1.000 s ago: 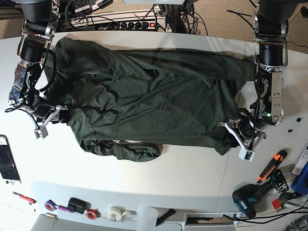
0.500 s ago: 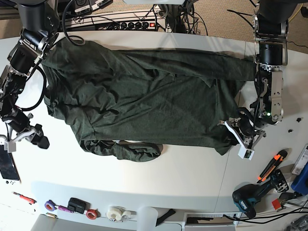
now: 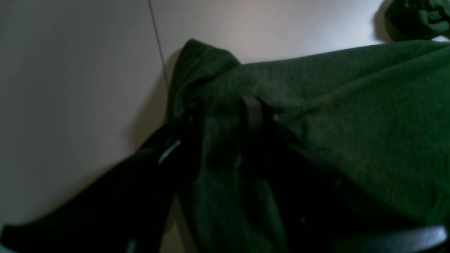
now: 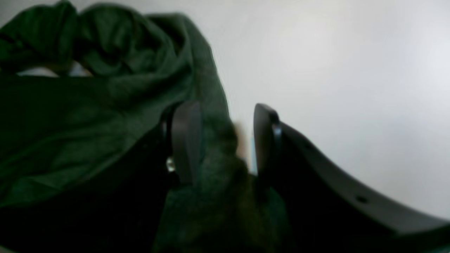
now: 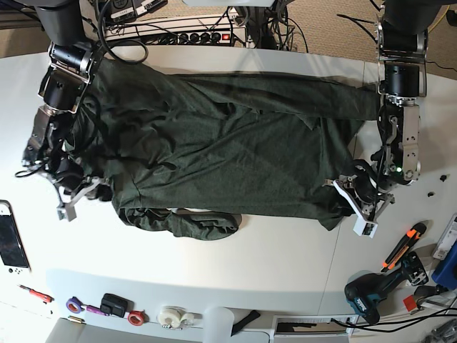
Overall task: Layout the t-shirt on the table in an organized manner, then fold the t-shirt properly
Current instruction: 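Reposition the right gripper on the hem corner beside the bunched sleeve, then hold the hem with both grippers and pull it taut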
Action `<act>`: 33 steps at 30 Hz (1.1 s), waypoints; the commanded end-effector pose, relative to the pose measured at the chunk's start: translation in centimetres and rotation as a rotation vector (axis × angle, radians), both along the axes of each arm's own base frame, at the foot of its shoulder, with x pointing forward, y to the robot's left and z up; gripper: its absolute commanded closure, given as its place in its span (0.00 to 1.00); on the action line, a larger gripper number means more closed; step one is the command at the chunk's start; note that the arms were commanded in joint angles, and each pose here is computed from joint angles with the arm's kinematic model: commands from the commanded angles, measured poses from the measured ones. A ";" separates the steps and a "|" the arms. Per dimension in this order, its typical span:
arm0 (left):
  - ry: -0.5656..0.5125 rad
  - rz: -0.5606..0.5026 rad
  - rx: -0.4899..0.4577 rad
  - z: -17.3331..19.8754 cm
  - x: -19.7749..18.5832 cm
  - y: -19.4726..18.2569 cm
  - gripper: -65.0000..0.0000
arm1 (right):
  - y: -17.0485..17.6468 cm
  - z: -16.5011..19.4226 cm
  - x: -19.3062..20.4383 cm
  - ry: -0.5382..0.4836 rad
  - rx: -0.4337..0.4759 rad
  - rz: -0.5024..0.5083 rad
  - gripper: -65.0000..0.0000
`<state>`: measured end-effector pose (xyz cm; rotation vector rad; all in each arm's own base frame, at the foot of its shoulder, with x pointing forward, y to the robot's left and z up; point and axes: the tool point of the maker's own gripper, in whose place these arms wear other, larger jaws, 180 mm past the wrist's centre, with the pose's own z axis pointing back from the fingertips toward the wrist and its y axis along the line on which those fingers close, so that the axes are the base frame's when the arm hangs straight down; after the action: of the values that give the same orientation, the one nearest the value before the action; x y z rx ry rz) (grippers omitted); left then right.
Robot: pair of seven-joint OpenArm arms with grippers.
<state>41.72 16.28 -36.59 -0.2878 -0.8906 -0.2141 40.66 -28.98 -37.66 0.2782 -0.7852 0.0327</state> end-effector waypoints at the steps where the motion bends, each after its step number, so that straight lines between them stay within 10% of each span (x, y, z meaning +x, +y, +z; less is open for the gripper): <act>1: -0.067 -0.001 -0.011 2.3 1.3 0.2 0.71 | -1.0 1.4 1.0 -0.047 0.002 -0.020 0.62; 29: -0.076 0.001 -0.039 2.6 1.4 0.0 0.71 | 3.1 -1.2 1.6 -0.017 0.192 -0.039 0.62; 33: -0.076 0.002 -0.039 2.6 1.5 0.0 0.71 | 3.1 -1.1 1.7 -0.022 0.193 -0.041 0.87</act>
<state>41.81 15.97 -36.30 -0.3150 -0.9018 -0.2004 42.07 -25.43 -39.19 0.4674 -0.8278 -0.0938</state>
